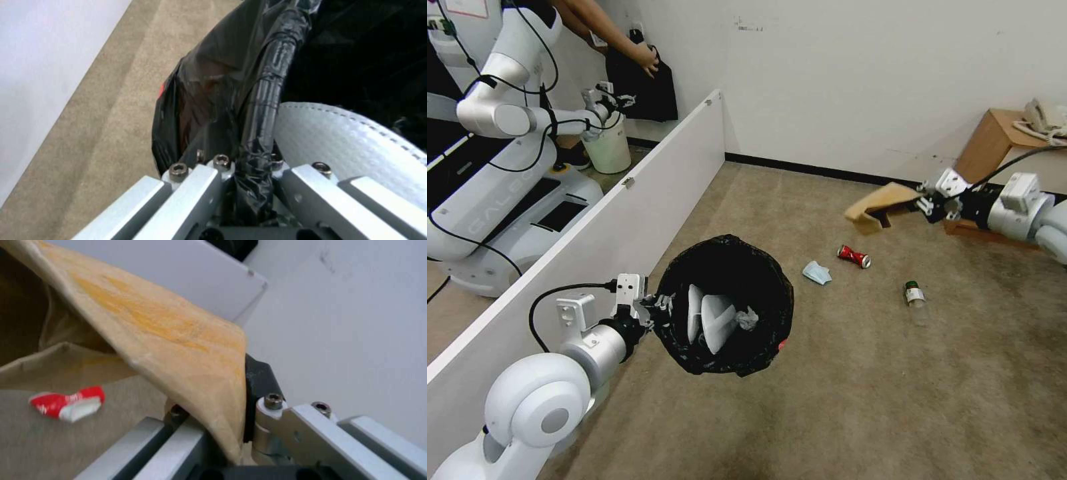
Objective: Pick up the trash bin and place the garbage on the floor into it.
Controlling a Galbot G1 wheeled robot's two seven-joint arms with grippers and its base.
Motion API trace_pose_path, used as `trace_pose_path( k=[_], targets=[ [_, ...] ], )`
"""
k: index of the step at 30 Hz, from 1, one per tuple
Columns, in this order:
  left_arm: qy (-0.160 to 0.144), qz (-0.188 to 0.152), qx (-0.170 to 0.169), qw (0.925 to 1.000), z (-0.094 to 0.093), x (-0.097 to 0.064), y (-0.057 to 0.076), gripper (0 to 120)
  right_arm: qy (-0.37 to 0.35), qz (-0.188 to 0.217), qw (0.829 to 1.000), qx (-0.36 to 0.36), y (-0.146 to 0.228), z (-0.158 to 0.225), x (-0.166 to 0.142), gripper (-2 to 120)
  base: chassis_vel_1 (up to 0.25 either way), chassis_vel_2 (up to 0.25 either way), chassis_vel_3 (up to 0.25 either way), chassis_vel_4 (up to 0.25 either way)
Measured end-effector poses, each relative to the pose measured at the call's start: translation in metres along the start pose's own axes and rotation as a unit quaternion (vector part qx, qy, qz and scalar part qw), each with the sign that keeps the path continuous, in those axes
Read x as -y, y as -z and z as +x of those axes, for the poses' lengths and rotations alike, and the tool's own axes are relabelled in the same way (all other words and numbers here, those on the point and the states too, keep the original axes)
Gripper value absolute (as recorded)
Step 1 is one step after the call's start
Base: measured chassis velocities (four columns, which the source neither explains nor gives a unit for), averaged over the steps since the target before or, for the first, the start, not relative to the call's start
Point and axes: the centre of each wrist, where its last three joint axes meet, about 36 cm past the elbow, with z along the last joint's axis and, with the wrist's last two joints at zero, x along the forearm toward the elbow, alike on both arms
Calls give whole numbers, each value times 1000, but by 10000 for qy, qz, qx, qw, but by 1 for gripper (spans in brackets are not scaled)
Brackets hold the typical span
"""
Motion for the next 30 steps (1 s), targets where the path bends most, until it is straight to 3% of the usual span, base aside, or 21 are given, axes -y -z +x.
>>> trace_pose_path(
  k=[18, 26, 30],
  targets=[
    [-196, 174, -86, 9996, -8, 5, -4, 0, -42, -227, 9891, 1455, 96, 23, -16, 0, 0, 0, 0, 0],
    [-466, 318, -153, 9983, -13, 10, 0, 0, 496, -577, 9706, 2285, 139, 24, -56, 0, 0, 0, 0, 0],
    [-579, 431, -208, 9972, -13, 14, 4, 0, 708, -564, 9642, 2494, 147, 23, -70, 0, 0, 0, 0, 0]
  ],
)
